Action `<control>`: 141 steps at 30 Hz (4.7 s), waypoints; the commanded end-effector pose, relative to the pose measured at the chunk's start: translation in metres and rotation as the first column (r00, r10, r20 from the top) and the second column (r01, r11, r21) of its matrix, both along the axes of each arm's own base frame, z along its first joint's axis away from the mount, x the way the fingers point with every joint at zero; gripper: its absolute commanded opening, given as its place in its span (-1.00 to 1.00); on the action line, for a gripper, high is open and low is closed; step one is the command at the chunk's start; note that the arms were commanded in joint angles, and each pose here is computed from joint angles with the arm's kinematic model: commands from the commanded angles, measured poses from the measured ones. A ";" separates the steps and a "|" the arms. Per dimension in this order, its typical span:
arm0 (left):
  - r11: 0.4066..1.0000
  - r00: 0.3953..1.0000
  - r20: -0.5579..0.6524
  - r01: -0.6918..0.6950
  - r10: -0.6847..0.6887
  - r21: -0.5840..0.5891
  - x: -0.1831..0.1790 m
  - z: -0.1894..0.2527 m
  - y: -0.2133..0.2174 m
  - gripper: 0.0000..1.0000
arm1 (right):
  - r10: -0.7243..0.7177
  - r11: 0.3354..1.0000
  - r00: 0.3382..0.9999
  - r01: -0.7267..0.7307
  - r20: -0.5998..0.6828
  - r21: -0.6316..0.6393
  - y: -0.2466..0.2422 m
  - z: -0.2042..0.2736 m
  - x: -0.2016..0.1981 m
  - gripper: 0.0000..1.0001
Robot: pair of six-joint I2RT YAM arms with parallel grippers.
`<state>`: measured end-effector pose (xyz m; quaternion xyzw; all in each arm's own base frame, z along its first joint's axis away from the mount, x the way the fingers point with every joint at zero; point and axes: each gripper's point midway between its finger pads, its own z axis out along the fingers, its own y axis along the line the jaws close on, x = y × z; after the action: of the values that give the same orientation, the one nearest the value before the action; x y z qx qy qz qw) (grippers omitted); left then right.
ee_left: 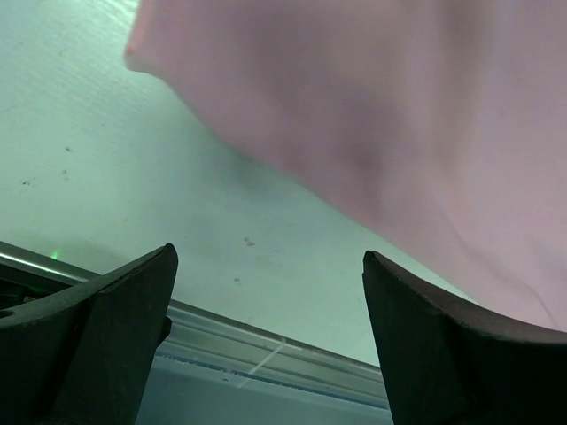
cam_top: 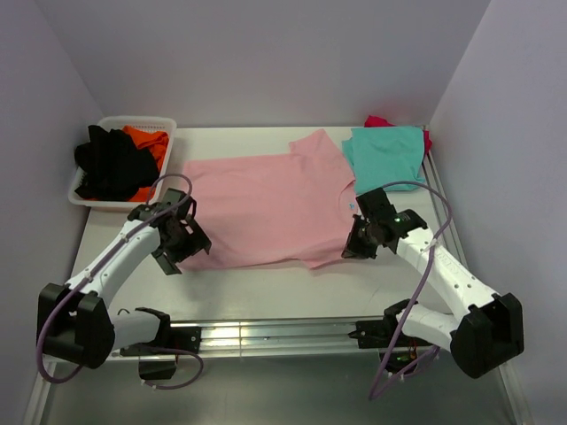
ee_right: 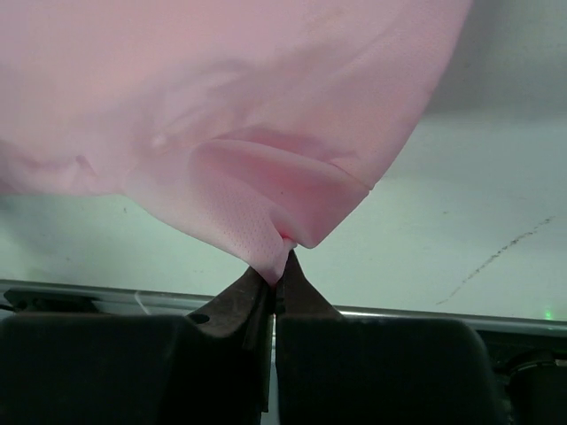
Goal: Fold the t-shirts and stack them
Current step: Flatten the tshirt out, then fold the tshirt
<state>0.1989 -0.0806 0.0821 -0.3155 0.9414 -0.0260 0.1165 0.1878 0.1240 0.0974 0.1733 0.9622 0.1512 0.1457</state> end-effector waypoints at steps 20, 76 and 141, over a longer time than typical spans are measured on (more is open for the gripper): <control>0.925 0.932 -0.053 -0.348 0.359 0.153 -0.002 -0.057 0.057 0.62 | 0.135 0.983 0.990 -0.139 -0.040 -0.117 -0.018 0.020 -0.011 -1.00; 0.943 0.944 0.021 -0.330 0.330 0.038 0.143 0.016 0.068 -0.99 | 0.106 0.963 0.985 -0.135 -0.134 -0.232 -0.003 0.014 0.152 -1.00; 0.936 0.931 0.107 -0.352 0.349 0.005 0.170 0.027 0.090 0.07 | 0.018 0.990 0.978 -0.047 -0.208 -0.136 0.049 -0.048 0.186 0.04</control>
<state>0.3593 0.0075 0.0969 -0.4868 0.8604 -0.0079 0.1505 0.3719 0.1788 0.0471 0.1557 0.9840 0.0759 0.0410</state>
